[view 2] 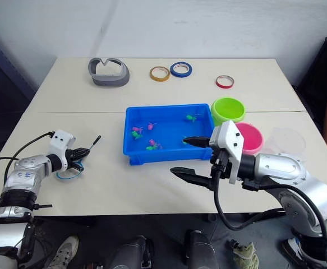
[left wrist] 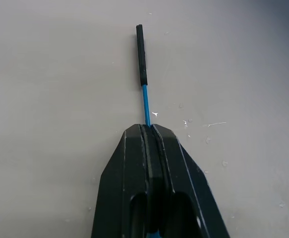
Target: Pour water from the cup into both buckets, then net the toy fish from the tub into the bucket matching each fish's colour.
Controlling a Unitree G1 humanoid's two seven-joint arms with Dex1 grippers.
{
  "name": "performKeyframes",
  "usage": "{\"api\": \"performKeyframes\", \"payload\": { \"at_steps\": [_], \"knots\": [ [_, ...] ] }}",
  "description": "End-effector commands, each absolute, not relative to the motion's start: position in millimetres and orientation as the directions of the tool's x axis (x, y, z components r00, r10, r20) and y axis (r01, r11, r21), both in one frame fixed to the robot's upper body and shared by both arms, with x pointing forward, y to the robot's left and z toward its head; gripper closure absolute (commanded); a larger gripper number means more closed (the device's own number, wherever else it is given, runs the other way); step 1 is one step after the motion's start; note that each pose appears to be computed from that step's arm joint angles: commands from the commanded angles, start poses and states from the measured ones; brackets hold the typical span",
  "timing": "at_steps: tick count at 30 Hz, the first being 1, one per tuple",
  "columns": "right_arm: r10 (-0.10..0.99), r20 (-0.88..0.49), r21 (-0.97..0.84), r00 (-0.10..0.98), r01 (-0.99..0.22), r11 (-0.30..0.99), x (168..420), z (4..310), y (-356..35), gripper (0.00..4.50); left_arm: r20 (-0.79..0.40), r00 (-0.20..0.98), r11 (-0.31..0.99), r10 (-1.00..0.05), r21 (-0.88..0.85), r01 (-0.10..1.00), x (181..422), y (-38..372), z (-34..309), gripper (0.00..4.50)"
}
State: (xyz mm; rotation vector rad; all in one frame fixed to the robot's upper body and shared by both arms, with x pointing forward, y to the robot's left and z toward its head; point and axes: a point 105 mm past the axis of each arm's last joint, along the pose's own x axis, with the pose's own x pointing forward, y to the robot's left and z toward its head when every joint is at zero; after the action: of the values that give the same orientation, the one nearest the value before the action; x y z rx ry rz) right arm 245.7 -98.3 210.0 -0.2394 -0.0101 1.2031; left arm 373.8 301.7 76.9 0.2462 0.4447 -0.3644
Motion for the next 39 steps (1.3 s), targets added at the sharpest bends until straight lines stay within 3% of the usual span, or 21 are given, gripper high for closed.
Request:
{"api": "performKeyframes", "payload": {
  "at_steps": [1,5,7,10,14,19,27,32,39],
  "knots": [
    [0.930,-0.088,-0.235,0.358,-0.914,0.330,243.8,218.8,-96.3,0.00,-0.409,0.878,0.905,-0.249,0.226,0.362,373.7,324.2,113.5,4.47],
    [0.924,-0.087,-0.239,0.371,-0.909,0.342,245.8,218.8,-99.7,0.00,-0.351,0.899,0.870,-0.261,0.318,0.377,375.6,332.6,158.9,4.47],
    [0.922,-0.084,-0.241,0.378,-0.905,0.350,247.3,219.1,-101.3,0.00,-0.307,0.897,0.838,-0.318,0.351,0.417,378.1,324.7,189.6,4.47],
    [0.919,-0.082,-0.244,0.387,-0.901,0.358,249.9,219.8,-103.5,0.00,-0.272,0.842,0.749,-0.466,0.385,0.539,378.3,292.6,222.5,4.47],
    [0.914,-0.080,-0.252,0.397,-0.895,0.367,254.4,221.1,-105.7,0.00,-0.264,0.670,0.560,-0.694,0.387,0.733,368.9,226.3,246.9,4.47],
    [0.898,-0.071,-0.269,0.435,-0.875,0.403,262.9,224.1,-107.7,0.00,-0.301,0.414,0.301,-0.859,0.359,0.884,346.2,159.9,247.1,4.47],
    [0.874,-0.097,-0.249,0.476,-0.862,0.441,267.5,219.9,-108.8,0.00,-0.373,0.023,-0.084,-0.928,0.269,0.959,300.7,89.5,226.8,4.47],
    [0.877,-0.123,-0.233,0.465,-0.872,0.430,264.5,216.3,-105.9,0.00,-0.381,-0.066,-0.172,-0.922,0.252,0.952,289.4,75.7,220.8,4.47],
    [0.892,-0.159,-0.198,0.424,-0.899,0.392,256.4,212.0,-99.3,0.00,-0.391,-0.089,-0.214,-0.916,0.289,0.933,299.1,67.1,214.9,4.47]
  ]
}}
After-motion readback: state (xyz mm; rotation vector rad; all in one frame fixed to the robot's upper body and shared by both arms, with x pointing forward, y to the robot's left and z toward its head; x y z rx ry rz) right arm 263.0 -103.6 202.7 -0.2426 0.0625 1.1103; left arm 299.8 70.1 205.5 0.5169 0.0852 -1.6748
